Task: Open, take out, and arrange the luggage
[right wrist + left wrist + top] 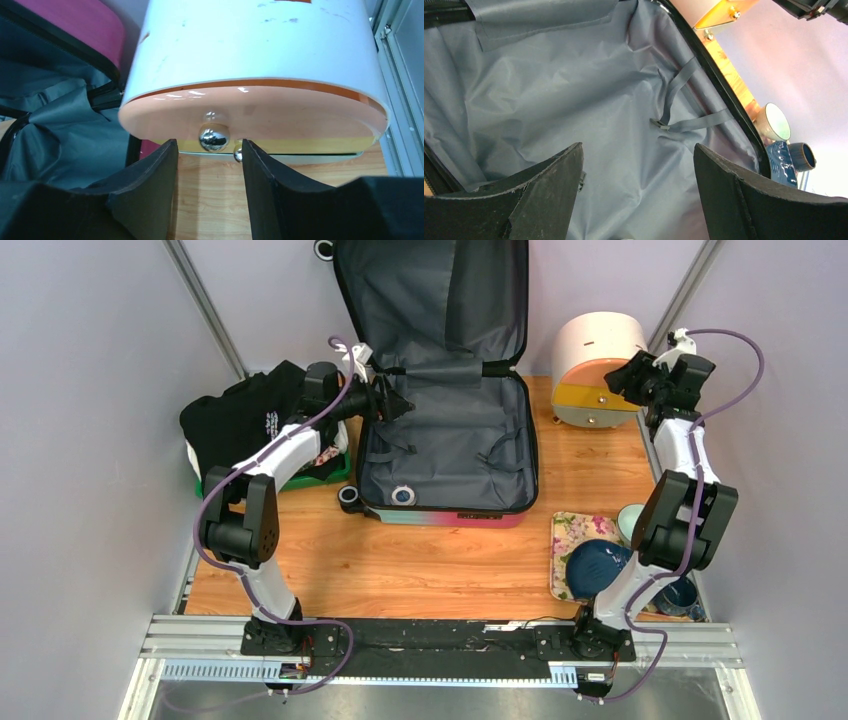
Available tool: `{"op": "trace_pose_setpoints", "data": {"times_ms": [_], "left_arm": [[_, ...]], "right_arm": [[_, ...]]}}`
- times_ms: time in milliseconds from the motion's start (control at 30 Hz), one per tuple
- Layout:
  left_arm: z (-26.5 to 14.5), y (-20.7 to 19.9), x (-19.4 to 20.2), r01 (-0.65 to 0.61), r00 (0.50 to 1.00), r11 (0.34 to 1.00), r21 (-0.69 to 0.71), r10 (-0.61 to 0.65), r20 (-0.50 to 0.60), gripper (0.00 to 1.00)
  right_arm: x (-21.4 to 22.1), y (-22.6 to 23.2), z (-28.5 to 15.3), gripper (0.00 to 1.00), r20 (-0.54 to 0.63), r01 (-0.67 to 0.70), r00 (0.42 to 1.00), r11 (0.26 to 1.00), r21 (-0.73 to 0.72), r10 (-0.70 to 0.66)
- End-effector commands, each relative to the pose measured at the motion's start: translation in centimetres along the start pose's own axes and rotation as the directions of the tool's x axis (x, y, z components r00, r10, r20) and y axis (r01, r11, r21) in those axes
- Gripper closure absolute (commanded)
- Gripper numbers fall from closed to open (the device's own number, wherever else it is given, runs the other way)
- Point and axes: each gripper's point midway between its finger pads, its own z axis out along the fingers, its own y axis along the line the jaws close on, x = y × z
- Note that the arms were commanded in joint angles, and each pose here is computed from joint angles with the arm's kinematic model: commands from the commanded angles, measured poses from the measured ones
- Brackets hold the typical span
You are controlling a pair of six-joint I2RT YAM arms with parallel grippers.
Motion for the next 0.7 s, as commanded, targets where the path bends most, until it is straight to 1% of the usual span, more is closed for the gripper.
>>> {"op": "trace_pose_setpoints", "data": {"times_ms": [0,167,267,367,400,467,500,567,600,667], "left_arm": [[-1.0,-1.2,-1.6,-0.049,0.998,0.999,0.019,0.049,0.049,0.11],[-1.1,-1.1,-1.5,-0.056,0.997,0.998,0.009,0.056,0.05,0.11],[-1.2,-1.0,-1.3,-0.055,0.997,0.998,0.005,0.055,0.047,0.11],[-1.2,-0.9,-1.1,-0.058,0.997,0.998,0.003,0.058,0.044,0.11],[-1.2,-0.9,-1.1,-0.06,0.997,0.998,0.003,0.06,0.044,0.11],[-1.1,-0.9,-1.2,-0.076,0.996,0.997,0.007,0.076,0.041,0.11],[-1.1,-0.8,-1.2,-0.078,0.996,0.997,0.004,0.078,0.039,0.11],[-1.0,-0.6,-1.1,-0.086,0.996,0.996,0.004,0.085,0.03,0.11],[-0.8,-0.6,-1.1,-0.088,0.996,0.996,0.009,0.087,0.025,0.11],[-0.7,-0.7,-0.9,-0.096,0.995,0.995,0.025,0.096,0.005,0.11]], "right_arm": [[-1.7,-0.5,0.9,0.48,0.019,-0.004,1.0,0.999,0.036,0.003],[-1.6,-1.0,1.6,0.51,0.015,-0.014,1.0,0.999,0.045,0.014],[-1.7,-0.8,1.9,0.55,0.017,-0.017,1.0,0.999,0.034,0.016],[-1.7,-0.5,2.1,0.64,0.016,-0.019,1.0,1.0,0.023,0.019],[-1.7,-0.4,2.0,0.71,0.013,-0.022,1.0,1.0,0.022,0.022],[-1.4,-0.3,1.7,0.77,0.004,-0.024,1.0,1.0,0.02,0.023],[-1.4,-0.2,1.4,0.85,0.0,-0.025,1.0,1.0,0.018,0.025],[-0.6,0.0,1.0,0.9,-0.023,-0.026,0.999,1.0,0.01,0.026],[-0.7,0.3,0.5,0.96,-0.023,-0.025,0.999,1.0,0.008,0.025],[-0.4,0.5,-0.1,1.0,-0.033,-0.019,0.999,1.0,0.003,0.019]]}}
